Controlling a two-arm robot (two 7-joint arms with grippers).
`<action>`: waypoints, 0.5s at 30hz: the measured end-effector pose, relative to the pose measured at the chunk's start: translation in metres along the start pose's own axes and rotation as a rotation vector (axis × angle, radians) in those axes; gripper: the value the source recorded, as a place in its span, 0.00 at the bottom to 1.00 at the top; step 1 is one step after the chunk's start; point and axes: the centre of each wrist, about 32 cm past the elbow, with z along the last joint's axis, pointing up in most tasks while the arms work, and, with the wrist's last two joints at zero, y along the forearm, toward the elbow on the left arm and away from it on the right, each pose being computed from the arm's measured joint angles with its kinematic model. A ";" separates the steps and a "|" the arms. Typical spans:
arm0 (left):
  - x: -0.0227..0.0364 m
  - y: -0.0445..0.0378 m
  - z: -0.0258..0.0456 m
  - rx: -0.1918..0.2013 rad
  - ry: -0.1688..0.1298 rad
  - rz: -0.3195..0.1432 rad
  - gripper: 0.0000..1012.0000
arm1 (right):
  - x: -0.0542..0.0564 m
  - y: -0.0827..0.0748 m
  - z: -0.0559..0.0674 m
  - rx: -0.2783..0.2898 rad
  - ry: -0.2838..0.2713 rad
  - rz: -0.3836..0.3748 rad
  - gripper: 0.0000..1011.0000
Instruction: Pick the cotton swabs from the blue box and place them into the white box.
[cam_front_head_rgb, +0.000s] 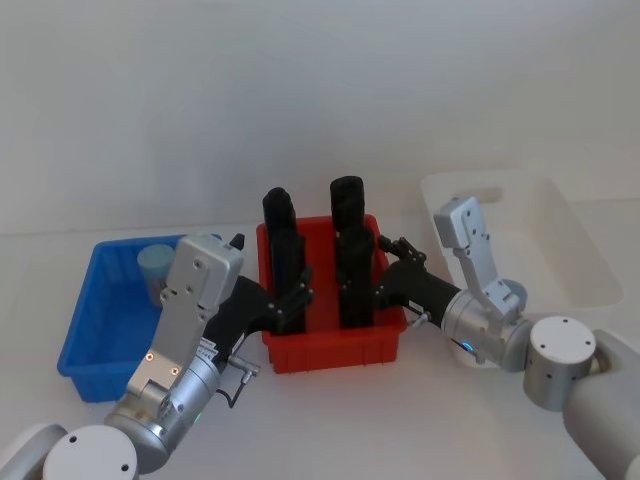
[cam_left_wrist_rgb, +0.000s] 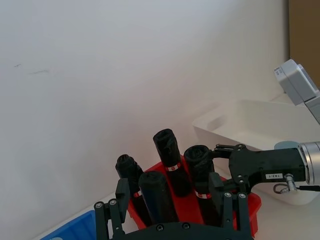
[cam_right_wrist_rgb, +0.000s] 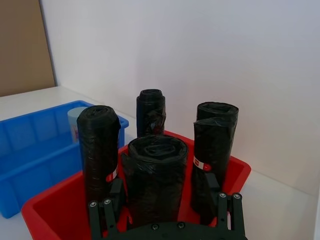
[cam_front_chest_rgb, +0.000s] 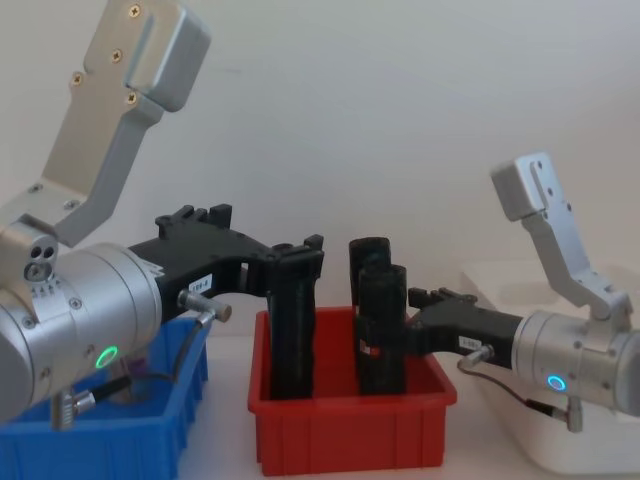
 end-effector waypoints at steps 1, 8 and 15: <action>0.0000 0.0000 0.0000 0.000 0.000 0.000 0.99 | 0.000 0.002 0.000 0.002 0.001 0.007 0.99; 0.0000 0.0000 0.0000 0.000 0.000 0.000 0.99 | 0.001 0.011 0.002 0.000 0.010 0.030 0.99; 0.0000 0.0000 0.0000 0.000 0.000 0.000 0.99 | 0.000 0.016 0.004 -0.006 0.015 0.046 0.96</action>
